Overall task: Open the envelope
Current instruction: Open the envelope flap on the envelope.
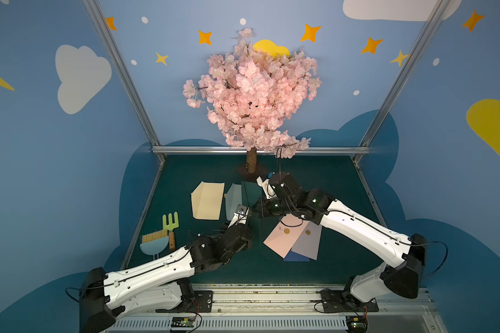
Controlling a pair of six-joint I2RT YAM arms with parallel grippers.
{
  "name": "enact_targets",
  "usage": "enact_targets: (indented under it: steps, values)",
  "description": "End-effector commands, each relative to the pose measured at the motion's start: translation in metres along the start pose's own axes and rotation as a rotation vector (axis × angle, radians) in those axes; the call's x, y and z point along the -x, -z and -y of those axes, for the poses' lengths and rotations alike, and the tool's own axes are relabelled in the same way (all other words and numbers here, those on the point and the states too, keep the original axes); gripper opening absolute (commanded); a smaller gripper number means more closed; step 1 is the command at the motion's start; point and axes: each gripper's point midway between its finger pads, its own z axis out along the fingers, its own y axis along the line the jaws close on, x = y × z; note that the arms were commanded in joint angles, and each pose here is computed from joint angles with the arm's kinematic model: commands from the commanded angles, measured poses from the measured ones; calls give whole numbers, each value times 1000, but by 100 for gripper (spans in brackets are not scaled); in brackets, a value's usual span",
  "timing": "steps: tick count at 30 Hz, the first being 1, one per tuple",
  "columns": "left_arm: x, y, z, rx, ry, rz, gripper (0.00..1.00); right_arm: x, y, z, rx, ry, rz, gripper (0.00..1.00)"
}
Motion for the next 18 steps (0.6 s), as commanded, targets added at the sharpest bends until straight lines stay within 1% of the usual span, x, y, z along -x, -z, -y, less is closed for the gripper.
enact_targets:
  steps: [1,6,18]
  values:
    - [18,5,-12,80,30,45,52,2,3,-7,1,6,4,0]
    - [24,8,-20,129,38,61,52,-3,3,-9,0,9,-7,0]
    - [23,15,-42,178,77,69,52,-9,2,-13,13,16,-25,0]
